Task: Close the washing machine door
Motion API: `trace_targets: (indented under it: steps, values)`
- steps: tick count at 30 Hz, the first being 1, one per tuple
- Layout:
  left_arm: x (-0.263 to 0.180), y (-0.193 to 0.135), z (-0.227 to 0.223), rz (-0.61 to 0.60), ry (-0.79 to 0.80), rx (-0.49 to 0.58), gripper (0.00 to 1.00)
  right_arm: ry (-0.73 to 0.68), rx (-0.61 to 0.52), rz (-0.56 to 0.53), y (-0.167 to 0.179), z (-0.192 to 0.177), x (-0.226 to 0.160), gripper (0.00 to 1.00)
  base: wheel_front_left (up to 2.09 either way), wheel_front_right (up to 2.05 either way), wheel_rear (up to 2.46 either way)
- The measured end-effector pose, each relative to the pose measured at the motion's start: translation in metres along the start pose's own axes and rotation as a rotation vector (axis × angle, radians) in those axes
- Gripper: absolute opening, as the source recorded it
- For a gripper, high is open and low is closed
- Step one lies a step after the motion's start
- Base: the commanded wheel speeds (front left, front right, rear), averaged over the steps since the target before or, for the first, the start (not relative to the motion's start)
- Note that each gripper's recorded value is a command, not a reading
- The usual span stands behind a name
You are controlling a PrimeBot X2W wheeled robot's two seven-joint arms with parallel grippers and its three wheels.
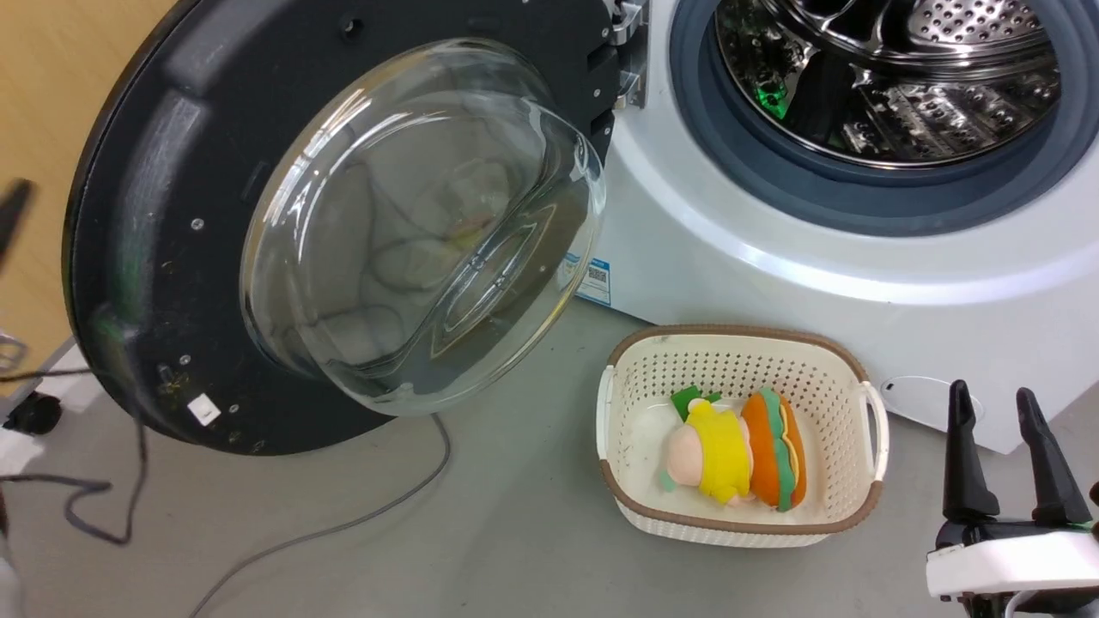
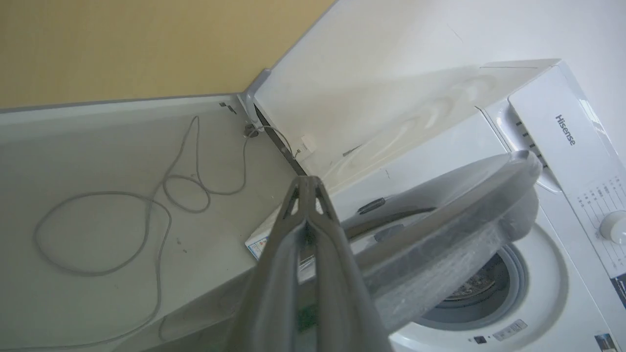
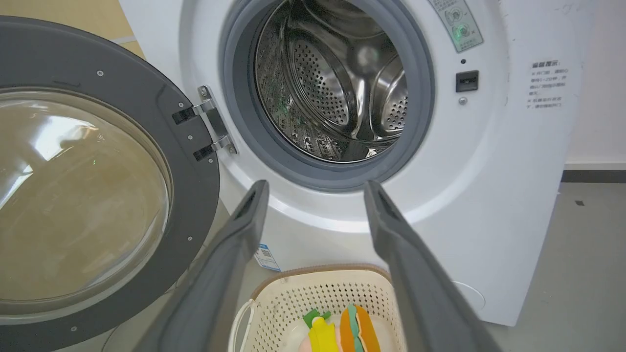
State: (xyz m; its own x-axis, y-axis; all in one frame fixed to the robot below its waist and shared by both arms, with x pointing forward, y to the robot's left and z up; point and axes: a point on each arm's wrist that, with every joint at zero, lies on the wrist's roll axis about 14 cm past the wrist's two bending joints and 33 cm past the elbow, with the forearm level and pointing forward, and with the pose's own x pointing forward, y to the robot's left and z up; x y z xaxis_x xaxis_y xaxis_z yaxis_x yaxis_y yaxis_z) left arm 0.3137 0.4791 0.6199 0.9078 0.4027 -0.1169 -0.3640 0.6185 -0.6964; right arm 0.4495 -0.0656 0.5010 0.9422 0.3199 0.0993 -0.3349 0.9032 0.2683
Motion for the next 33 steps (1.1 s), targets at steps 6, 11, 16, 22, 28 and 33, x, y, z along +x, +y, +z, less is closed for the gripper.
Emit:
trace_targets:
  steps: [6, 11, 16, 22, 28, 33]
  values:
    - [-0.011, -0.010, -0.034, -0.073, 0.168, 0.003, 0.00, -0.009, 0.007, 0.009, 0.003, -0.001, 0.003, 1.00, 0.00, 0.00, 0.00]
    - [-0.027, -0.015, -0.049, -0.133, 0.246, -0.007, 0.00, -0.018, 0.018, 0.015, 0.006, 0.000, 0.005, 1.00, 0.00, 0.00, 0.00]
    - [-0.044, -0.028, -0.070, -0.201, 0.310, 0.006, 0.00, -0.035, 0.018, 0.024, 0.010, 0.007, 0.004, 1.00, 0.00, 0.00, 0.00]
    - [-0.062, -0.052, -0.110, -0.296, 0.417, 0.025, 0.00, -0.043, 0.019, 0.046, 0.019, 0.011, 0.005, 1.00, 0.00, 0.00, 0.00]
    - [-0.081, -0.094, -0.147, -0.441, 0.501, 0.037, 0.00, -0.055, 0.015, 0.053, 0.022, 0.016, 0.004, 1.00, 0.00, 0.00, 0.00]
    - [-0.095, -0.133, -0.180, -0.570, 0.552, 0.024, 0.00, -0.061, 0.010, 0.033, 0.015, 0.019, 0.000, 1.00, 0.00, 0.00, 0.00]
